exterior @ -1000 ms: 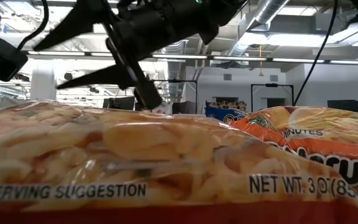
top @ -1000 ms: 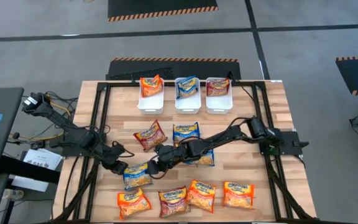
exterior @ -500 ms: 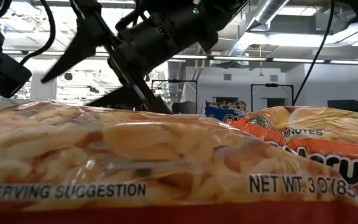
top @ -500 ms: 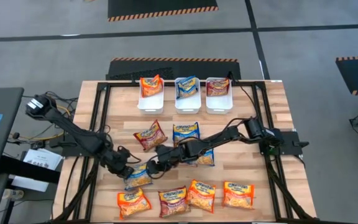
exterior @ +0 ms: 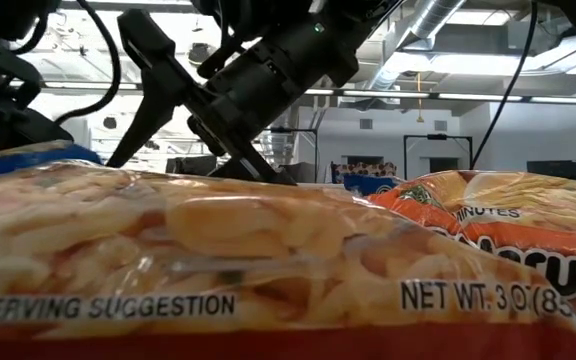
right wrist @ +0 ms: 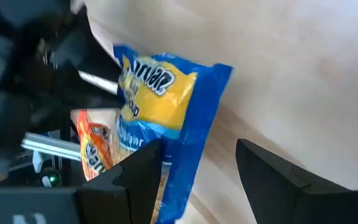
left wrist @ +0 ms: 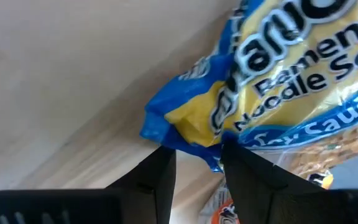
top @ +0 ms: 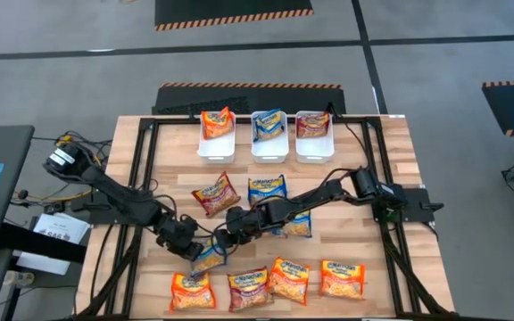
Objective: Sort Maruchan noodles
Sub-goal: Put the left blue noodle soup pack into the middle white bin
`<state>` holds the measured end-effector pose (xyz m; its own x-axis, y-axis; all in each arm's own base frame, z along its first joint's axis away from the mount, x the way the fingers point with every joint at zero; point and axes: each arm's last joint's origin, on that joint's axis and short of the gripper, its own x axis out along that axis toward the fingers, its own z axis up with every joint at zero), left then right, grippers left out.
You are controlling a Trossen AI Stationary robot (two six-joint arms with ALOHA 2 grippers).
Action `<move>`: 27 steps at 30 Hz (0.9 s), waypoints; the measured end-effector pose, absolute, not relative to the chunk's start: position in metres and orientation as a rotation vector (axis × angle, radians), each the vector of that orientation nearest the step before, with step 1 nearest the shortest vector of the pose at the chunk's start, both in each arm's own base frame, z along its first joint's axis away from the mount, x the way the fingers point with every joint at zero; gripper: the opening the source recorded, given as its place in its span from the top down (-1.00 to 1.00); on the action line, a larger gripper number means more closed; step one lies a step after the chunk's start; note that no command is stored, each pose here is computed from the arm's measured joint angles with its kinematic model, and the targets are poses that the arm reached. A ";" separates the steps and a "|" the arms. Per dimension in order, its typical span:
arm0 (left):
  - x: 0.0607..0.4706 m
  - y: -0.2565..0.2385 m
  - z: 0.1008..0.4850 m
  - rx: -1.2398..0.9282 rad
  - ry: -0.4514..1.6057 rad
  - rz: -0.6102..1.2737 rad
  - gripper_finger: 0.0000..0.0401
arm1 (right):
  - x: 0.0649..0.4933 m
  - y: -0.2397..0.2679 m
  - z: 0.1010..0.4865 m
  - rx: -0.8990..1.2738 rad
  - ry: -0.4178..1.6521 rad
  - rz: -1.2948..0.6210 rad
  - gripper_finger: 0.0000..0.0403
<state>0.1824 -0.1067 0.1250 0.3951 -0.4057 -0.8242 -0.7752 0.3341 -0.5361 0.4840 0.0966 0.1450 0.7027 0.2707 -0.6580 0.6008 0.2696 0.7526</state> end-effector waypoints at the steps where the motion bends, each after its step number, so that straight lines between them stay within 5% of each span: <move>1: 0.185 -0.106 0.124 -1.288 1.212 0.334 0.41 | 0.484 0.096 0.145 1.317 0.817 -0.261 -0.16; 27: 0.191 -0.106 0.119 -1.275 1.190 0.309 0.41 | 0.490 0.094 0.159 1.339 0.847 -0.002 -0.16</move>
<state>0.1913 -0.1059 0.1189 0.4225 -0.4085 -0.8091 -0.7509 0.3422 -0.5649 0.4896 0.0943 0.1595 0.7104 0.4565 -0.5356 0.4593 0.2760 0.8443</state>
